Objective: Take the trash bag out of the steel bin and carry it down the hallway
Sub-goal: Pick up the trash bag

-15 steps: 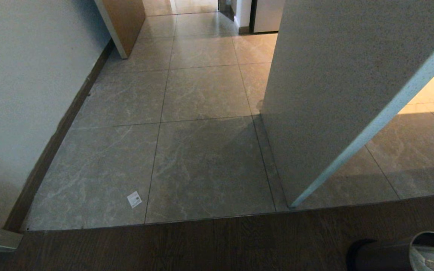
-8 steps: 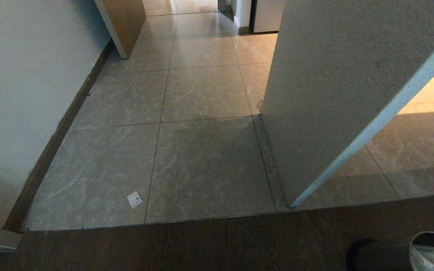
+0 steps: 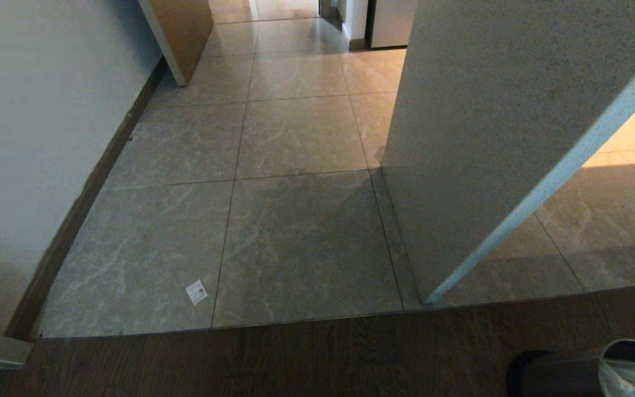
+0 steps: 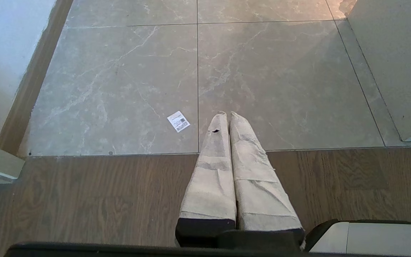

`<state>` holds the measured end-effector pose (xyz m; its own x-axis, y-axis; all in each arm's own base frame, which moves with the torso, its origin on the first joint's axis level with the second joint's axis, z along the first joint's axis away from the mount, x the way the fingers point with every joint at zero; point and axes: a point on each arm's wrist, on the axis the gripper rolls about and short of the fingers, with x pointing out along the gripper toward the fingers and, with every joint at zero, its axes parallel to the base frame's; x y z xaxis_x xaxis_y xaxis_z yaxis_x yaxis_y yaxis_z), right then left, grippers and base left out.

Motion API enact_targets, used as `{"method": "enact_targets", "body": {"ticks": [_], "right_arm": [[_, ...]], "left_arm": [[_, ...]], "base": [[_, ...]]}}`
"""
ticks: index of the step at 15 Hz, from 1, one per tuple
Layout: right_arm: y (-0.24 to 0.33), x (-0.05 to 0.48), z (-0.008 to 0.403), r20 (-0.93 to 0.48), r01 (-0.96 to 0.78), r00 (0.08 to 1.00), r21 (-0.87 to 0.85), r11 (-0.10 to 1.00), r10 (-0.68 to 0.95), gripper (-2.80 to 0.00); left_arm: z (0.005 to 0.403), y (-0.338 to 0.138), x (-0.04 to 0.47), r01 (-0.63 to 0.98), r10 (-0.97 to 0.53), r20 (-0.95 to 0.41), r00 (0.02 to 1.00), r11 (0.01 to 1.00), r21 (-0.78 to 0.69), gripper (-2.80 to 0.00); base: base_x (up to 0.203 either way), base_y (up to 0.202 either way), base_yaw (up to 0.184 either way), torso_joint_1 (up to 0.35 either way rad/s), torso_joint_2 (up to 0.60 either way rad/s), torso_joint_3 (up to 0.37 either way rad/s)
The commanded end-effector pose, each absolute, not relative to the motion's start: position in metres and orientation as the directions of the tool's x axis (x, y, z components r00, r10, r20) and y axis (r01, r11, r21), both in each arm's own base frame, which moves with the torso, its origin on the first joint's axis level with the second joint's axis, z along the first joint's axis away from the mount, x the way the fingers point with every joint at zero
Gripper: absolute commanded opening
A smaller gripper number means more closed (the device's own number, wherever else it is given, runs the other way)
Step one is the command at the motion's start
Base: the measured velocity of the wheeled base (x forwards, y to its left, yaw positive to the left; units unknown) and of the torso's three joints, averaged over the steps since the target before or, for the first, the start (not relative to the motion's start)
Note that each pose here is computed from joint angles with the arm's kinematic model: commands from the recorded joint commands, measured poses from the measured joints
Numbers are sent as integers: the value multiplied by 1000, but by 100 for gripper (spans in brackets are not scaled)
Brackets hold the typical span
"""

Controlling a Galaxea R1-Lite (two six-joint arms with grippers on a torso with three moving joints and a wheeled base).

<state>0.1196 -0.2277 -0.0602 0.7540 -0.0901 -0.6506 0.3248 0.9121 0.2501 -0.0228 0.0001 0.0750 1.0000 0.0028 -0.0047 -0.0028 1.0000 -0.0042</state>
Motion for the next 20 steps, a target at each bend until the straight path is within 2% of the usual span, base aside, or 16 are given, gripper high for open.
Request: {"method": "enact_targets", "body": {"ticks": [1, 6, 10, 20], "right_arm": [[-229, 121, -67, -643, 317, 761, 247, 916, -90, 0], [-236, 125, -74, -605, 302, 784, 174, 937, -140, 0], [-233, 128, -81, -619, 298, 776, 184, 937, -125, 0], [-229, 151, -79, -690, 413, 691, 132, 901, -216, 0]], "left_arm": [[75, 0, -23, -3, 3, -5, 1000, 1000, -5, -280], [75, 0, -23, -3, 3, -5, 1000, 1000, -5, -280], [75, 0, -23, -3, 3, -5, 1000, 1000, -5, -280], [75, 0, -23, -3, 3, -5, 1000, 1000, -5, -280]], "base": [[0, 0, 0, 0, 0, 0], [0, 0, 0, 0, 0, 0], [0, 0, 0, 0, 0, 0], [0, 0, 0, 0, 0, 0]]}}
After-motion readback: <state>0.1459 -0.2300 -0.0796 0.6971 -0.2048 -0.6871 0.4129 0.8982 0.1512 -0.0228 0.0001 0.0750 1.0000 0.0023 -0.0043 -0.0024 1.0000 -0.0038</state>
